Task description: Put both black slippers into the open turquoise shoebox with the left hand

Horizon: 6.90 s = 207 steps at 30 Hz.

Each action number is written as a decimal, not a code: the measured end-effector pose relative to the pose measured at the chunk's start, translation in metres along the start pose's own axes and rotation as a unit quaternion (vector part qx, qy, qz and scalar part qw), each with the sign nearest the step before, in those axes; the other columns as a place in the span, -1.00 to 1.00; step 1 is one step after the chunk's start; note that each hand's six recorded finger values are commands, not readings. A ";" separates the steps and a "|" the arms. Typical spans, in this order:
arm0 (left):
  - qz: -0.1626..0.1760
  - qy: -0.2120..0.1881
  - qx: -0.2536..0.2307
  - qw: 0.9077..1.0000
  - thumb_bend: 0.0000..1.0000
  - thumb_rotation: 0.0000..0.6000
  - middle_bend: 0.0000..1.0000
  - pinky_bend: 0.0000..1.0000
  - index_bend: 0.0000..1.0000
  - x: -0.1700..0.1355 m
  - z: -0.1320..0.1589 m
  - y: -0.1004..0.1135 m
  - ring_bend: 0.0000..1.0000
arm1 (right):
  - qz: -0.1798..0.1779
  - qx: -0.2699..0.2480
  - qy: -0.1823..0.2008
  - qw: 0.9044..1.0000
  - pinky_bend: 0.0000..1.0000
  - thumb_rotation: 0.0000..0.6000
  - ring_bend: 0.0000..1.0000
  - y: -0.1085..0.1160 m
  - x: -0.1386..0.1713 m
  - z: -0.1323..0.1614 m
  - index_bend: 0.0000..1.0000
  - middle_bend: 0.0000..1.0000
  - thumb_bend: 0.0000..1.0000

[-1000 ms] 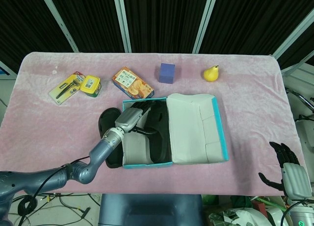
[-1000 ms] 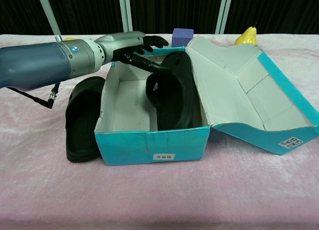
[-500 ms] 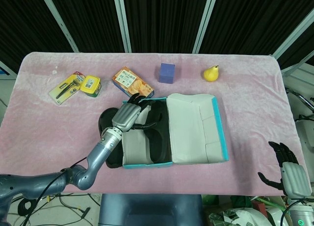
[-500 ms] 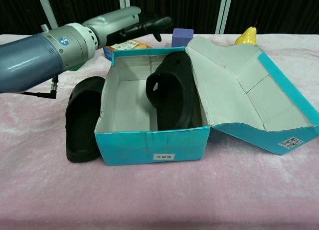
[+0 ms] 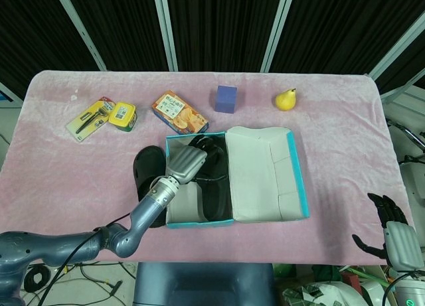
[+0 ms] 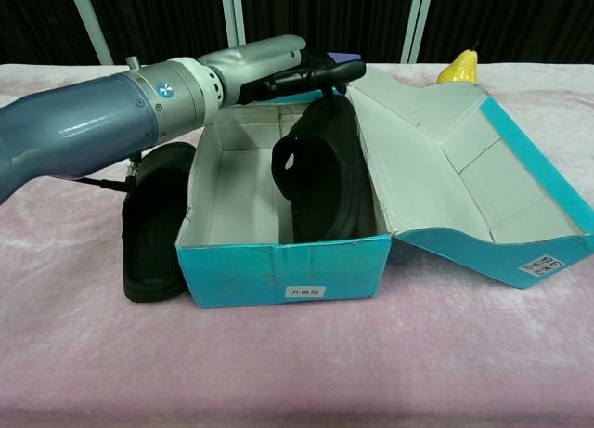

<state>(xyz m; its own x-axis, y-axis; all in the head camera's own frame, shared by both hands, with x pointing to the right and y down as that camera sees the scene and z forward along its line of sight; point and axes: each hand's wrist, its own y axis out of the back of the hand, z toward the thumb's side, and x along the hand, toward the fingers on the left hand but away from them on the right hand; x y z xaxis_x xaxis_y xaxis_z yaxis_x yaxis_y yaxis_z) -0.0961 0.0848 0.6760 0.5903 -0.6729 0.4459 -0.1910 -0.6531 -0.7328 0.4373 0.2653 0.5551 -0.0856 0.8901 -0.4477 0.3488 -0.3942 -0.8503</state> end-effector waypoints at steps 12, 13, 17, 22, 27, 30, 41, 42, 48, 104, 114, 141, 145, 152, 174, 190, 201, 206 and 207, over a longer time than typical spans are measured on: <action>0.013 0.002 0.049 0.999 -0.92 -1.00 -0.41 -0.75 -0.18 -0.009 -0.002 0.000 -0.70 | 0.001 0.000 0.001 1.000 -0.79 1.00 -1.00 -0.001 -0.001 0.001 -0.76 -0.80 -0.75; 0.014 0.003 0.054 0.998 -0.92 -1.00 -0.41 -0.75 -0.18 -0.009 -0.002 -0.001 -0.70 | 0.001 0.000 0.001 1.000 -0.79 1.00 -1.00 -0.001 -0.001 0.001 -0.76 -0.80 -0.75; 0.011 0.005 0.068 0.998 -0.92 -1.00 -0.41 -0.75 -0.20 -0.008 -0.003 -0.005 -0.70 | 0.001 0.000 0.000 1.000 -0.79 1.00 -1.00 -0.001 0.000 0.000 -0.76 -0.80 -0.75; 0.006 0.009 0.087 0.996 -0.92 -1.00 -0.42 -0.75 -0.24 -0.006 -0.006 -0.012 -0.70 | 0.001 0.000 -0.001 1.000 -0.79 1.00 -1.00 -0.001 0.000 0.000 -0.76 -0.80 -0.75; -0.003 0.014 0.094 0.995 -0.91 -1.00 -0.41 -0.75 -0.25 -0.006 -0.009 -0.021 -0.70 | 0.001 0.000 -0.001 1.000 -0.79 1.00 -1.00 -0.001 0.000 0.000 -0.76 -0.80 -0.75; -0.009 0.021 0.094 0.995 -0.92 -1.00 -0.42 -0.75 -0.26 -0.006 -0.013 -0.025 -0.70 | 0.001 0.000 -0.001 1.000 -0.79 1.00 -1.00 -0.001 0.000 0.000 -0.77 -0.80 -0.75; 0.011 0.015 0.058 0.998 -0.95 -1.00 -0.50 -0.73 -0.63 -0.009 -0.007 -0.016 -0.70 | -0.001 0.001 0.000 1.000 -0.79 1.00 -1.00 0.000 0.000 0.002 -0.77 -0.80 -0.75; 0.019 0.011 0.049 0.999 -0.95 -1.00 -0.51 -0.73 -0.66 -0.010 -0.005 -0.013 -0.70 | 0.000 0.001 0.000 1.000 -0.79 1.00 -1.00 0.000 0.000 0.002 -0.77 -0.80 -0.75; 0.086 -0.001 0.020 0.996 -0.82 1.00 -0.59 -0.67 -0.81 -0.030 -0.001 0.020 -0.70 | 0.001 0.000 0.002 1.000 -0.79 1.00 -1.00 -0.001 -0.001 0.002 -0.77 -0.80 -0.75; -0.109 0.295 -0.002 0.949 -0.91 1.00 -0.65 -0.57 -0.84 -0.089 -0.123 0.000 -0.73 | 0.009 -0.006 0.006 1.000 -0.79 1.00 -1.00 -0.007 -0.005 -0.001 -0.77 -0.80 -0.75; -0.101 0.310 -0.004 0.945 -0.91 1.00 -0.64 -0.55 -0.84 -0.079 -0.129 0.000 -0.72 | 0.008 -0.006 0.001 1.000 -0.79 1.00 -1.00 -0.006 -0.002 -0.003 -0.77 -0.80 -0.75; -0.109 0.327 0.006 0.939 -0.66 1.00 -0.18 -0.06 -0.55 -0.065 -0.139 -0.019 -0.19 | 0.009 -0.002 -0.002 1.000 -0.79 1.00 -1.00 -0.004 -0.002 -0.002 -0.77 -0.80 -0.75; -0.098 0.326 0.001 0.940 -0.65 1.00 -0.14 -0.07 -0.53 -0.071 -0.142 -0.013 -0.19 | 0.008 -0.002 -0.003 1.000 -0.79 1.00 -1.00 -0.004 -0.001 -0.001 -0.77 -0.80 -0.74; -0.063 0.309 -0.016 0.949 -0.66 1.00 -0.14 -0.09 -0.52 -0.093 -0.145 0.011 -0.20 | 0.011 -0.001 0.004 1.000 -0.79 1.00 -1.00 -0.006 -0.005 0.003 -0.77 -0.80 -0.75; 0.039 0.135 -0.256 0.956 -0.75 1.00 -0.16 -0.09 -0.54 -0.109 -0.106 0.071 -0.24 | 0.012 0.000 0.013 1.000 -0.79 1.00 -1.00 -0.007 -0.007 0.009 -0.77 -0.80 -0.75; 0.167 0.021 -0.171 0.971 -0.78 1.00 -0.15 -0.13 -0.55 -0.042 -0.077 0.053 -0.25 | 0.010 -0.003 0.005 1.000 -0.79 1.00 -1.00 -0.005 -0.004 0.002 -0.77 -0.80 -0.75; 0.173 -0.024 -0.140 0.975 -0.78 1.00 -0.14 -0.13 -0.56 -0.040 -0.068 0.021 -0.25 | 0.011 -0.003 0.006 1.000 -0.79 1.00 -1.00 -0.006 -0.005 0.003 -0.77 -0.80 -0.75; 0.171 -0.031 -0.116 0.978 -0.78 1.00 -0.13 -0.12 -0.57 -0.042 -0.071 0.008 -0.25 | 0.010 -0.004 0.004 1.000 -0.79 1.00 -1.00 -0.005 -0.004 0.002 -0.77 -0.80 -0.75; 0.169 -0.031 -0.115 0.978 -0.78 1.00 -0.13 -0.11 -0.57 -0.042 -0.072 0.005 -0.25 | 0.010 -0.003 0.004 1.000 -0.79 1.00 -1.00 -0.005 -0.004 0.002 -0.77 -0.80 -0.75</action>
<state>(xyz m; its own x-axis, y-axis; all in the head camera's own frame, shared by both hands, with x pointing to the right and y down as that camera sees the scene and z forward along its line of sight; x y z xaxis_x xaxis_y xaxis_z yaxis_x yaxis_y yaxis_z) -0.1782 0.0848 0.6903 0.5080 -0.8462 0.1608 -0.5509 -0.4627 -0.6946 0.4341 0.2632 0.5605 -0.0708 0.8835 -0.4631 0.3569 -0.4111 -0.8388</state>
